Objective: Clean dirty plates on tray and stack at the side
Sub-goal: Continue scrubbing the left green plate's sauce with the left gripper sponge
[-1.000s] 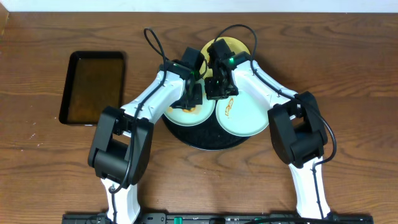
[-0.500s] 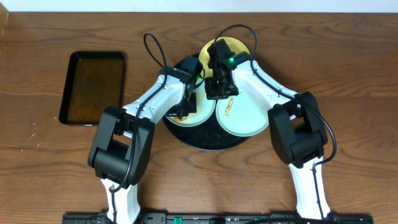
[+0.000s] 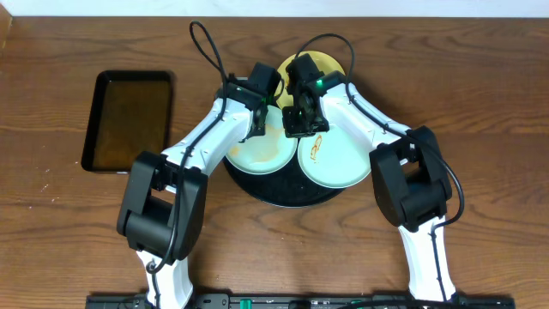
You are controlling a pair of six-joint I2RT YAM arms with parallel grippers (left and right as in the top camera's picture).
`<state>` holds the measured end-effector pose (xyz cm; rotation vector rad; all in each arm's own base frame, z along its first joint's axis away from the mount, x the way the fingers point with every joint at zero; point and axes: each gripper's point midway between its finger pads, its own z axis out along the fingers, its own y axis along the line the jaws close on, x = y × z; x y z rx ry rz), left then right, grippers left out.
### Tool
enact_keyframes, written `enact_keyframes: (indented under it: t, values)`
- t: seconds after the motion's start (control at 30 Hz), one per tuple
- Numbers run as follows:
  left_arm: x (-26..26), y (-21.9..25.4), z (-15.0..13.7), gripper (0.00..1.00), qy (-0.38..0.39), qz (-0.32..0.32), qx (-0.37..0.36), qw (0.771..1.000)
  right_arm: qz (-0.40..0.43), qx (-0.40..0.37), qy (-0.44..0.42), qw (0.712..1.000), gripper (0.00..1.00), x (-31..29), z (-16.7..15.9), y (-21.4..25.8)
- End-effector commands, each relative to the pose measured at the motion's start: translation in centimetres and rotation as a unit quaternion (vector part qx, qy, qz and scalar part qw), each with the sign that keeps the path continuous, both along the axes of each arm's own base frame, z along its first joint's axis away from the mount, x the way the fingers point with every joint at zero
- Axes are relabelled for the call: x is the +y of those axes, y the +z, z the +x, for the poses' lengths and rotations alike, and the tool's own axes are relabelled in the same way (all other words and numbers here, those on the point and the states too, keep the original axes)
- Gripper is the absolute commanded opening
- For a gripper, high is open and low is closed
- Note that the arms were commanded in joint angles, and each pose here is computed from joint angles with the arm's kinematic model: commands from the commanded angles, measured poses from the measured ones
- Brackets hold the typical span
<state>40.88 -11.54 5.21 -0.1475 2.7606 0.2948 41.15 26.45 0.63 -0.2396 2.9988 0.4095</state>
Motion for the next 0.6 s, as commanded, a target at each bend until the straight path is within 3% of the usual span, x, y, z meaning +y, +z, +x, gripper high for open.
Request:
enact_keyframes:
  t: [0.0,0.43,0.57]
  values:
    - [-4.3,-0.4,0.0,0.07,-0.035,-0.120,0.015,0.992,-0.035,0.012,-0.001,0.999,0.01,-1.3,-0.3,-2.3]
    - [-5.4,-5.0,0.7,0.08,-0.023,-0.143,0.038,0.989,-0.035,0.013,-0.001,0.999,0.01,-1.4,-0.3,-2.3]
    - [-1.3,-5.0,0.8,0.08,-0.005,-0.054,0.032,0.998,-0.036,0.015,0.000,0.999,0.01,-1.4,-0.4,-2.3]
